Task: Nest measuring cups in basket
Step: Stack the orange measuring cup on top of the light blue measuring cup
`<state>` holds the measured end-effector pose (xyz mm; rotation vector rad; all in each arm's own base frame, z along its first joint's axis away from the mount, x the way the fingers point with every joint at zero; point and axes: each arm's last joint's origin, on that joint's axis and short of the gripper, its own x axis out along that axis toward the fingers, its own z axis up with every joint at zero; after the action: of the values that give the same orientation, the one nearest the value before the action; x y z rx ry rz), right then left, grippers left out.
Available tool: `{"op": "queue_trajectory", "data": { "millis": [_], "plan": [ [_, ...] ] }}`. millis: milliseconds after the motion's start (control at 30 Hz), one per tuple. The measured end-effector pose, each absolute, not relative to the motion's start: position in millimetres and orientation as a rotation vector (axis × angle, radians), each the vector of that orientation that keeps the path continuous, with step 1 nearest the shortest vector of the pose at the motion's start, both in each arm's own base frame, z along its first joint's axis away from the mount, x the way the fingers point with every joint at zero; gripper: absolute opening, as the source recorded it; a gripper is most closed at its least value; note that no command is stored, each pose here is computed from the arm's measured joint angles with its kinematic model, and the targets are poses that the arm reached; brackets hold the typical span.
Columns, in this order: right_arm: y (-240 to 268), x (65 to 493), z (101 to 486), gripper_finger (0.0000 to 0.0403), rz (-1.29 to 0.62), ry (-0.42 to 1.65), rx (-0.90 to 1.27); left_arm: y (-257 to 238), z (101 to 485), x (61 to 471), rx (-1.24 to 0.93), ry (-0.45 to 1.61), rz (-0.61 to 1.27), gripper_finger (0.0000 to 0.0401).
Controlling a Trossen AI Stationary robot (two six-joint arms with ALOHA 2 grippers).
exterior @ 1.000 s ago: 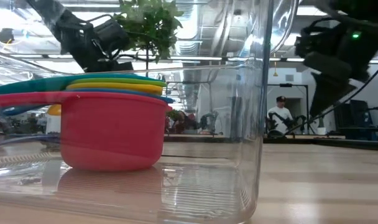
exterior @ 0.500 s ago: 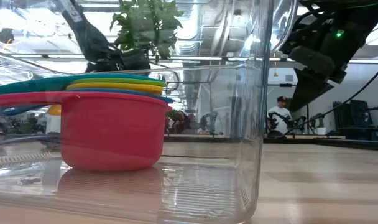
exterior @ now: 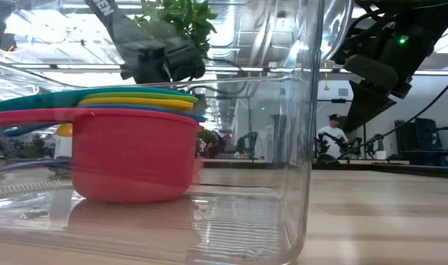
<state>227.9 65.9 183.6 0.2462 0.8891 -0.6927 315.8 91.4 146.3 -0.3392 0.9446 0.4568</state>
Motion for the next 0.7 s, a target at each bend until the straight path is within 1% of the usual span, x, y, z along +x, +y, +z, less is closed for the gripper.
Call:
{"op": "queue_trajectory", "data": {
  "millis": [300, 467, 567, 700],
  "plan": [
    [66.4, 228.0, 183.4, 0.0019, -0.684, 0.897, 0.257, 61.3, 172.4, 343.3, -0.274, 0.854, 0.331, 0.0],
    [67.0, 227.9, 183.0, 0.0023, -0.668, 0.914, 0.27, 43.0, 183.3, 352.8, -0.246, 0.832, 0.249, 0.0],
    [67.1, 227.8, 183.0, 0.0032, -0.667, 0.916, 0.272, 31.1, 189.3, 355.0, -0.187, 0.873, 0.218, 0.0],
    [67.5, 227.8, 182.8, 0.0039, -0.658, 0.925, 0.279, 17.4, 200.2, 351.8, -0.096, 1.004, 0.288, 0.0]
  ]
}}
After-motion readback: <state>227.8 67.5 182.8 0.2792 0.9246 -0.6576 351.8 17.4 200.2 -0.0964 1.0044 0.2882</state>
